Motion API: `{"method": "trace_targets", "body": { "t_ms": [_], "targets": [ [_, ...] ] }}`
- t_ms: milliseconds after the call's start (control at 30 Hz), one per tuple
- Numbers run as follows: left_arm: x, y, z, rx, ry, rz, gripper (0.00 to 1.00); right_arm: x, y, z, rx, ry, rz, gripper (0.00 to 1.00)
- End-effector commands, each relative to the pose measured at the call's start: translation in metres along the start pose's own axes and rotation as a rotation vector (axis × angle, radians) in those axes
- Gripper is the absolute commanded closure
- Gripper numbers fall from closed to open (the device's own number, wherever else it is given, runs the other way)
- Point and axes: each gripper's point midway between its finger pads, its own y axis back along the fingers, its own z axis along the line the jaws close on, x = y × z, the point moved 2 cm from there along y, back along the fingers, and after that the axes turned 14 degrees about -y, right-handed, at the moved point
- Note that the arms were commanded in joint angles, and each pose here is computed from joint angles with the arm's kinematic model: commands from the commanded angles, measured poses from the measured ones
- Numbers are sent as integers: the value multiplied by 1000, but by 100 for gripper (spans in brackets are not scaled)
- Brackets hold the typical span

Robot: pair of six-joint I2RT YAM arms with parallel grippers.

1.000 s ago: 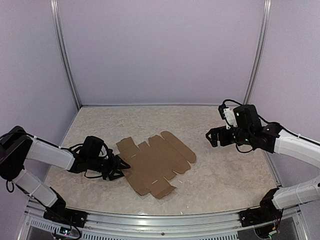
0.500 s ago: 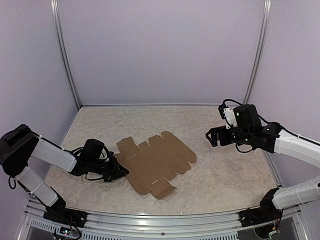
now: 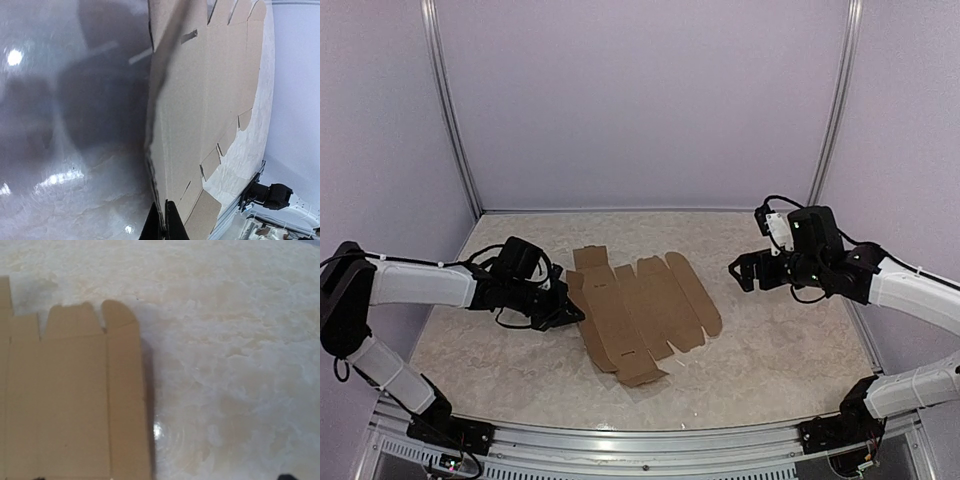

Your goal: Fold the paper box

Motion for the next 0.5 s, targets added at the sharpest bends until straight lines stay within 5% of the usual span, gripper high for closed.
{"method": "trace_targets", "body": {
  "t_ms": [0, 267, 467],
  "targets": [
    [-12, 19, -8, -138, -200, 62, 100, -10, 5, 17, -50, 49, 3, 0],
    [-35, 23, -22, -324, -412, 176, 100, -17, 5, 29, -64, 156, 3, 3],
    [-75, 36, -22, -528, -539, 155, 100, -22, 1, 43, -129, 314, -19, 5]
  ]
}}
